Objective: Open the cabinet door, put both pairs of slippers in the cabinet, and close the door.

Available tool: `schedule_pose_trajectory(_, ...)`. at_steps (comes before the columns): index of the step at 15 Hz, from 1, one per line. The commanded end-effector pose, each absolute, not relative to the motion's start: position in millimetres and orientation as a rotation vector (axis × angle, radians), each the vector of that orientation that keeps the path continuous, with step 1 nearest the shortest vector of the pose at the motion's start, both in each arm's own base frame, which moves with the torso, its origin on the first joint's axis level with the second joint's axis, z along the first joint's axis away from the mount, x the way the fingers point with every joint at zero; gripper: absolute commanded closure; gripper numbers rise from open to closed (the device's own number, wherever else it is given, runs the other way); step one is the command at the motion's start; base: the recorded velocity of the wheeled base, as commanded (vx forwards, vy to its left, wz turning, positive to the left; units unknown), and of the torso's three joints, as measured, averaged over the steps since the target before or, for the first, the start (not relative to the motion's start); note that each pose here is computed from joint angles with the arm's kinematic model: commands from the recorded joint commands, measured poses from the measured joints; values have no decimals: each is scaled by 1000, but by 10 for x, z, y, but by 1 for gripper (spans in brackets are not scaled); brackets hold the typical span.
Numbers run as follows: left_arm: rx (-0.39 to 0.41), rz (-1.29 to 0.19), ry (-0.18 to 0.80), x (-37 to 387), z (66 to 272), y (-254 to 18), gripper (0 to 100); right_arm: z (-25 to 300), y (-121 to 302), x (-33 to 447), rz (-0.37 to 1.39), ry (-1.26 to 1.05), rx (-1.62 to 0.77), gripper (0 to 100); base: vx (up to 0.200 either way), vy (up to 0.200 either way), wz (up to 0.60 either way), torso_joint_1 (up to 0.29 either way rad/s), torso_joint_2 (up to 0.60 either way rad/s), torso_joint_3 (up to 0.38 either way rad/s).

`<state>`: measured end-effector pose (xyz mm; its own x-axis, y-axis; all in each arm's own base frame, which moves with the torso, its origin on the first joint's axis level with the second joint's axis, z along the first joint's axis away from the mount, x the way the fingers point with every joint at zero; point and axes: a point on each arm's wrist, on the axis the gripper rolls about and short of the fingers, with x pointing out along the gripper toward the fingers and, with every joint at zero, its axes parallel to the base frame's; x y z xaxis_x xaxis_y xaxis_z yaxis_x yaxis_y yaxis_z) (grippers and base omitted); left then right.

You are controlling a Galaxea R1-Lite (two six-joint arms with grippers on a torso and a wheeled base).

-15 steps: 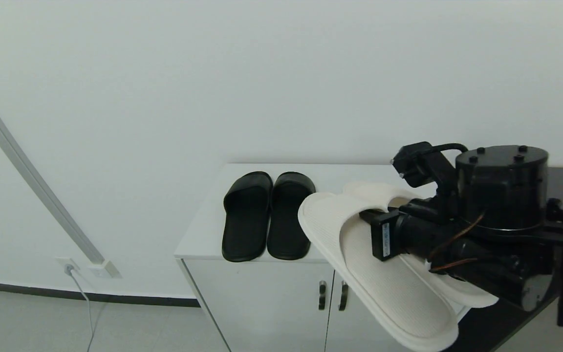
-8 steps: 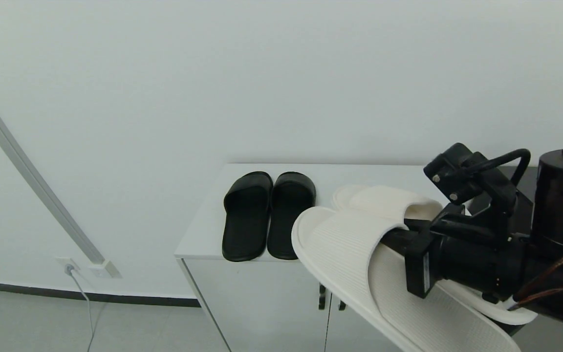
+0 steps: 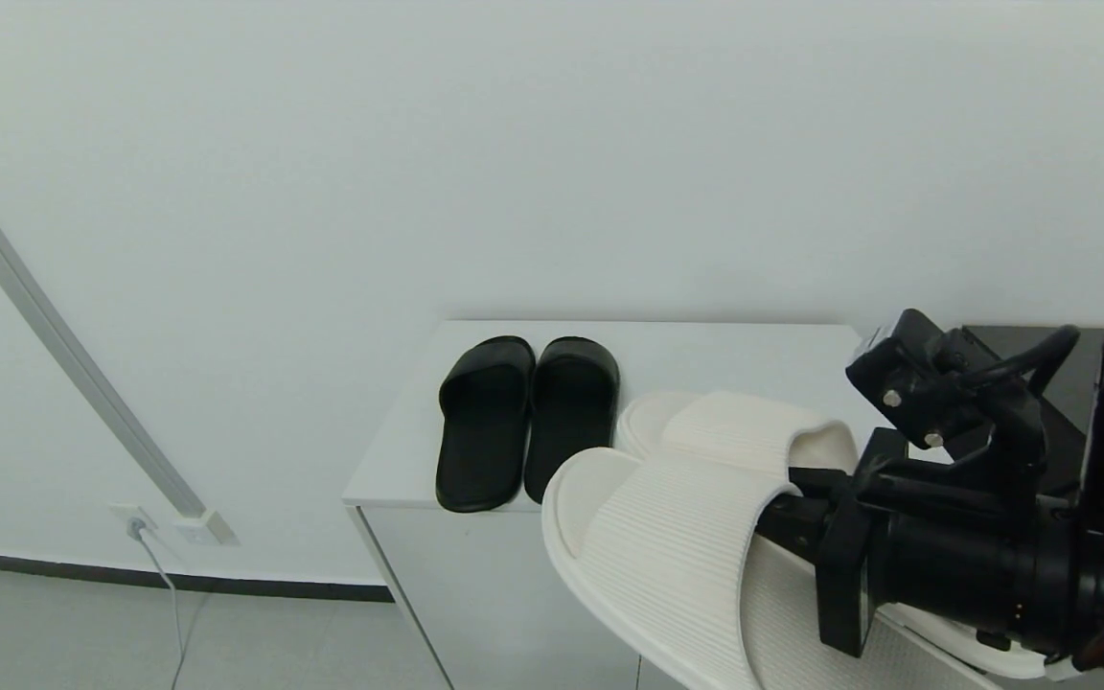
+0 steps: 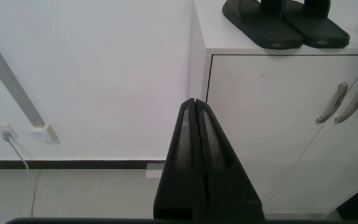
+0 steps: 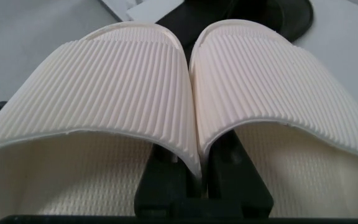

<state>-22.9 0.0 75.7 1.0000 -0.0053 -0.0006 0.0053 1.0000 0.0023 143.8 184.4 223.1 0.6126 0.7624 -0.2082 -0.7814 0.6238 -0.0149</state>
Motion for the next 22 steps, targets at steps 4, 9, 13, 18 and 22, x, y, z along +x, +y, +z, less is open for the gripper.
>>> schedule_pose_trajectory(4, 2, -5, 0, -229, 757, 0, 100, 2202, 1840, 1426, 900, 197, -114, 100, -200, 0, 0, 11, 1, -1)
schedule_pose_trajectory(9, 2, -5, 0, -229, 757, 0, 100, 2158, 1828, 1415, 902, 211, -121, 100, -200, 0, 0, -1, 1, 2)
schedule_pose_trajectory(13, 2, -5, 0, -229, 757, 0, 100, 2133, 1826, 1413, 904, 219, -126, 100, 0, 0, 0, 0, 0, 0)
schedule_pose_trajectory(18, 3, -5, 0, -229, 757, 0, 100, 2098, 1816, 1409, 903, 232, -130, 100, 0, 0, 0, 0, 0, 0)
schedule_pose_trajectory(22, 3, -8, 3, -228, 756, -1, 100, 2049, 1813, 1407, 903, 242, -135, 100, 0, 0, 0, -157, 372, 213)
